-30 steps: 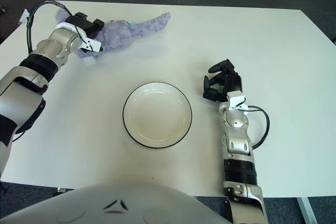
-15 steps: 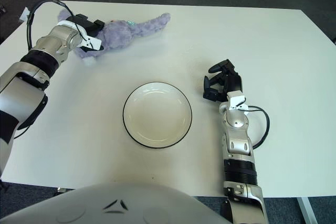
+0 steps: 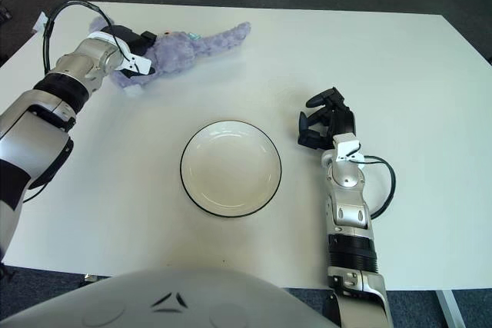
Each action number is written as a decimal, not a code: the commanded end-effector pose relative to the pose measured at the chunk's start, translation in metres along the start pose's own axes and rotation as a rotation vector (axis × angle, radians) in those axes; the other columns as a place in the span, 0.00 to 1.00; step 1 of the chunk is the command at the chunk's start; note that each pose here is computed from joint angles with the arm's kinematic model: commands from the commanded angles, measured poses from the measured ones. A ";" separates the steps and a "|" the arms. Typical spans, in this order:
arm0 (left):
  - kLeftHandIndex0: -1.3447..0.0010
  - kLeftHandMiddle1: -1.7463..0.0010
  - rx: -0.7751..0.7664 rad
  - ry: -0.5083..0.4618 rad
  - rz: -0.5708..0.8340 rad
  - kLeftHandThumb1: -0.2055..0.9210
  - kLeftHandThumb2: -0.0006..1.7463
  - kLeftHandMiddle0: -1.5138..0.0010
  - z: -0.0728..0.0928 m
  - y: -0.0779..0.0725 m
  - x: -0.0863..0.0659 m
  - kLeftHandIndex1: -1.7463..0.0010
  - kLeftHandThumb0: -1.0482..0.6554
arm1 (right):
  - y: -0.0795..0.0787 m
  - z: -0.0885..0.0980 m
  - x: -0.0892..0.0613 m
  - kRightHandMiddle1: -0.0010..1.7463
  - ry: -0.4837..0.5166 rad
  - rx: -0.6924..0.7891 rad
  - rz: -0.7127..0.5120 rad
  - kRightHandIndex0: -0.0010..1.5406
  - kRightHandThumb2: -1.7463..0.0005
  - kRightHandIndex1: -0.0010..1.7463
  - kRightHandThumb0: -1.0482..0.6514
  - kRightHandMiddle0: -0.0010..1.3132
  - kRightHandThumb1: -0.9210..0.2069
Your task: Put the doll into the plate.
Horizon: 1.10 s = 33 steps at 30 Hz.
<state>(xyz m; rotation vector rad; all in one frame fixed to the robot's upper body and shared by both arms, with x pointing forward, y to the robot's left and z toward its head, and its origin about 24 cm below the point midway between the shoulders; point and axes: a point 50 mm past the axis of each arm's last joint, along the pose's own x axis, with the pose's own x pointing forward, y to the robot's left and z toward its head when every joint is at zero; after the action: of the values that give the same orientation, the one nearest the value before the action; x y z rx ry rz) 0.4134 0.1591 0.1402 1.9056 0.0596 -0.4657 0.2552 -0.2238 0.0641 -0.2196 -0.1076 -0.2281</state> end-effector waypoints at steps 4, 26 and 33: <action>1.00 0.00 -0.069 -0.067 -0.074 1.00 0.46 0.52 0.021 -0.037 0.004 0.69 0.00 | -0.003 -0.013 -0.007 1.00 0.080 -0.005 -0.016 0.42 0.25 0.97 0.61 0.28 0.54; 1.00 0.00 -0.143 -0.034 -0.035 0.62 0.40 0.58 0.029 -0.054 0.006 0.60 0.19 | -0.005 -0.011 -0.008 1.00 0.079 -0.012 -0.021 0.43 0.24 0.97 0.61 0.28 0.55; 1.00 0.12 -0.202 0.006 -0.004 0.37 0.70 0.47 0.030 -0.060 0.007 0.46 0.81 | -0.005 -0.011 -0.009 1.00 0.094 -0.005 -0.030 0.43 0.24 0.97 0.61 0.28 0.55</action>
<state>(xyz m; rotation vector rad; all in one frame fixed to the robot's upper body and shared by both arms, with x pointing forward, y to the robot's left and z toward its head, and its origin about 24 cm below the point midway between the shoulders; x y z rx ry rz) 0.4104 0.1538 0.1187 1.7571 -0.0028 -0.3347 0.2523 -0.2255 0.0649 -0.2197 -0.0896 -0.2488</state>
